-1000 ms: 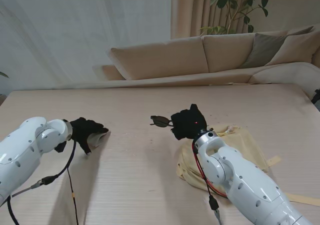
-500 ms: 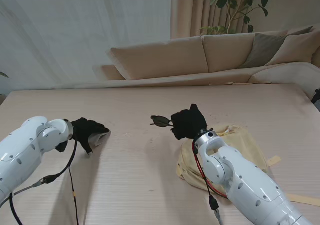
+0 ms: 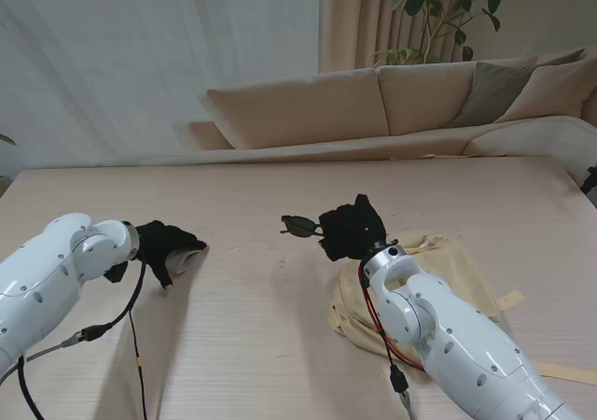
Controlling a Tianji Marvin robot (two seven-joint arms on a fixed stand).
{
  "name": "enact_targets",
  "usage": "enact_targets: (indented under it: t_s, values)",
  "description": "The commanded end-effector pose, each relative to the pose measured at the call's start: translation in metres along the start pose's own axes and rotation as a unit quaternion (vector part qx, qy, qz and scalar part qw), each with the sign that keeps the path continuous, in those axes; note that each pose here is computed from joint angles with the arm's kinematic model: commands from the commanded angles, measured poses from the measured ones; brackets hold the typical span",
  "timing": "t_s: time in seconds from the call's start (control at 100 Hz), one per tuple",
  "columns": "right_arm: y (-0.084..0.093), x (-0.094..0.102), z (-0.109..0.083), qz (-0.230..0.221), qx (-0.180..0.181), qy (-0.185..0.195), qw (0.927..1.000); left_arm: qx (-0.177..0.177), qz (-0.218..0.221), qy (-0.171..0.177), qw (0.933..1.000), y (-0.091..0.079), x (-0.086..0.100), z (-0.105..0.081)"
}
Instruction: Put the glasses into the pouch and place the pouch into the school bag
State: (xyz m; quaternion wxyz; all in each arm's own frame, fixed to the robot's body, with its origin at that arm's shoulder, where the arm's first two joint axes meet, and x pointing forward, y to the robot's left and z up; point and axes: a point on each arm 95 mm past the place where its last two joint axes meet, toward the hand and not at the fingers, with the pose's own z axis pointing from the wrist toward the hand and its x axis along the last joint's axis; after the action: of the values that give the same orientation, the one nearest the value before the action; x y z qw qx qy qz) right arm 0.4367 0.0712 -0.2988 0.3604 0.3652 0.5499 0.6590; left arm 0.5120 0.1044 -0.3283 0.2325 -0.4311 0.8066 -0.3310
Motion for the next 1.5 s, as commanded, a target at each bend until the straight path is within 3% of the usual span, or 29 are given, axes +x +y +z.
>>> enact_targets:
  t_s: [0.0, 0.76, 1.49]
  values:
    - [-0.0024, 0.0030, -0.0005, 0.002, 0.007, 0.003, 1.0000, -0.006, 0.001, 0.000, 1.0000, 0.0029, 0.0000, 0.0006]
    - [-0.0031, 0.0030, -0.0013, 0.006, 0.004, 0.002, 1.0000, -0.004, 0.012, 0.007, 0.9999, 0.0024, -0.0016, 0.0042]
    - [-0.0055, 0.0051, -0.0023, 0.012, -0.001, 0.003, 0.9999, 0.032, -0.008, 0.014, 0.9993, 0.0064, 0.0003, 0.0095]
